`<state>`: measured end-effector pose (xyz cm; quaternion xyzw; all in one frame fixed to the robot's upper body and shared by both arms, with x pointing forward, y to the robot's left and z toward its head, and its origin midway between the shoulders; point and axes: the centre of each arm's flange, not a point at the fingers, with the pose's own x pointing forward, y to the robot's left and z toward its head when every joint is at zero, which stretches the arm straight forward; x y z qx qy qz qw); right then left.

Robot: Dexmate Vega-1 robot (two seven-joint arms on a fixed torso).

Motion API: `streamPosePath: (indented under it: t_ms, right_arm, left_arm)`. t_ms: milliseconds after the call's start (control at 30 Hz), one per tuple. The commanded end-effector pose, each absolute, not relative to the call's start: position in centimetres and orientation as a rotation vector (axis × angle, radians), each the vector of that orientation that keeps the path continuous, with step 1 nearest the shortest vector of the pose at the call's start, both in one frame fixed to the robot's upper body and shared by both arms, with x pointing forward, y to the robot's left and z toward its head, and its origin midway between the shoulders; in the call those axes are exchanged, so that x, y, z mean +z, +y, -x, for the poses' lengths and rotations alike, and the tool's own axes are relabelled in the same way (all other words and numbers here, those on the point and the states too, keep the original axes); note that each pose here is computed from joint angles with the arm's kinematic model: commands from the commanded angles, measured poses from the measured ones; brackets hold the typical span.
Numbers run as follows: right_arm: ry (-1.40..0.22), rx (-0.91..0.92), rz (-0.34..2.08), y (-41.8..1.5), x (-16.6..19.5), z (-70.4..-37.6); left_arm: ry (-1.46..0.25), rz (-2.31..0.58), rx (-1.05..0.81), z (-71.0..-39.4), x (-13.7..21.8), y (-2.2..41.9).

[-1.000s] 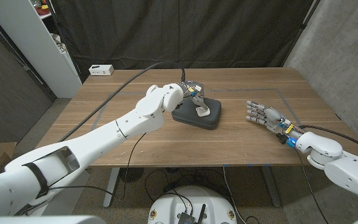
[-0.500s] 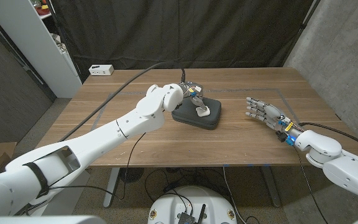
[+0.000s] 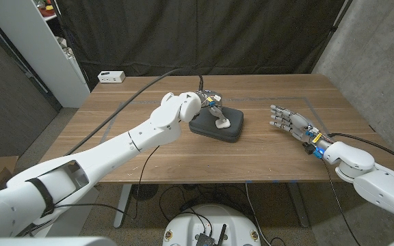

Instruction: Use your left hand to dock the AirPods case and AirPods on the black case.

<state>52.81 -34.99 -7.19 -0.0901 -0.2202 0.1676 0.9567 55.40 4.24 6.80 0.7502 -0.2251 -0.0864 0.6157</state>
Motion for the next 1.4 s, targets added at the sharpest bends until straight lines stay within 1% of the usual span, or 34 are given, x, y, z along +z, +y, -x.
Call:
streamPosePath:
  t_ms: [33, 633, 967, 1200, 1400]
  right_arm:
    - [-0.454, 0.351, 0.181, -35.1, -7.1, -53.2]
    - [-0.461, 0.356, 0.169, -35.3, -7.3, -53.6]
    - [-0.485, 0.339, 0.165, -35.0, -6.9, -53.7]
    - [-0.517, 0.329, 0.165, -34.0, -6.0, -54.3]
    - [-0.536, 0.309, 0.167, -33.2, -5.4, -54.7]
  left_arm:
    - [-0.521, -1.735, -0.170, -55.9, 6.8, 3.9]
    - [-0.511, -1.735, -0.137, -56.9, 6.9, 4.0]
    - [-0.565, -1.646, -0.110, -56.2, 7.8, 5.1]
    - [-0.681, -1.510, -0.055, -55.0, 8.3, 6.9]
    - [-0.770, -1.334, -0.062, -55.1, 8.0, 8.9]
